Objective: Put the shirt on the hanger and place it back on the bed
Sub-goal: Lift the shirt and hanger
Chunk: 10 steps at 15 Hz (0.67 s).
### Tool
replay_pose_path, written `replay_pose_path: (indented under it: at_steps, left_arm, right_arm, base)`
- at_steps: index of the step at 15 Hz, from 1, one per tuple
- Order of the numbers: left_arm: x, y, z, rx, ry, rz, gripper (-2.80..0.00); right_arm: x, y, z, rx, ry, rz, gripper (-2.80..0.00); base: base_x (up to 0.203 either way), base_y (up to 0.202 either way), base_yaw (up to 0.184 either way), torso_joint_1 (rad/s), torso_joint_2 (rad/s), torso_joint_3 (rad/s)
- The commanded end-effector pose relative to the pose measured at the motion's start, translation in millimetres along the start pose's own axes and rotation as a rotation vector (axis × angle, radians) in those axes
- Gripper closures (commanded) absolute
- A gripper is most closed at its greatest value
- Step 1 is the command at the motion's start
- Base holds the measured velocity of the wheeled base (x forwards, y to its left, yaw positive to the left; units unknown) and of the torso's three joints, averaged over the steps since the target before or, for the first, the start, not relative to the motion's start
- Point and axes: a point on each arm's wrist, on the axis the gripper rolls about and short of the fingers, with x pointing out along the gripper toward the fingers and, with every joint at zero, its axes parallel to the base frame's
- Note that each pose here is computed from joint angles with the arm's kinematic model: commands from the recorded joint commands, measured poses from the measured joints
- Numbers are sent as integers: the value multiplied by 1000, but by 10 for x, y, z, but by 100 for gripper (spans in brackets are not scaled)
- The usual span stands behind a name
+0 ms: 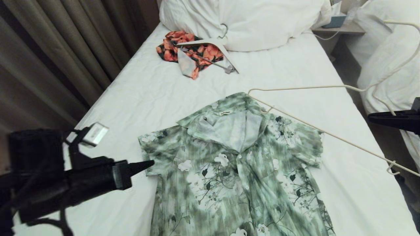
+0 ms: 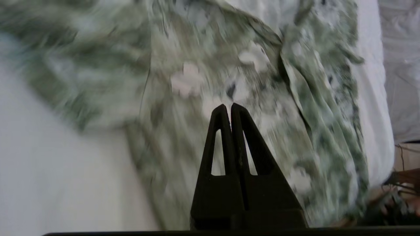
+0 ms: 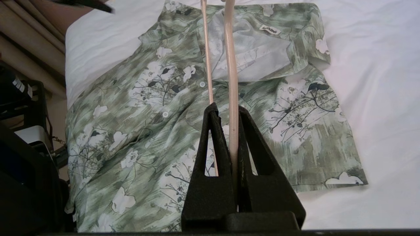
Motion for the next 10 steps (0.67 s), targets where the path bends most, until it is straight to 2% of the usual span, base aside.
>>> replay_pose_path:
  at_steps: [1,5,6,10]
  left_arm:
    - [688,115,-29,-36,85,22,0]
    - [1265,82,128,-42,21,75,0]
    - [1339,85,160,-43,9,82,-280]
    - [1570,95,248,-47,-29,110,-280]
  right_arm:
    - [23,-51,-56,11,-1,10,0]
    - [74,-147,-140,6,-2,15,0]
    - [81,-168,-156,9,-2,16,0]
    - [126,-267,-231,2,-3,18,0]
  base:
    - [0,0,0,0,0,0]
    - [0,0,0,0,0,0]
    - [0,0,0,0,0,0]
    - [0,0,0,0,0,0]
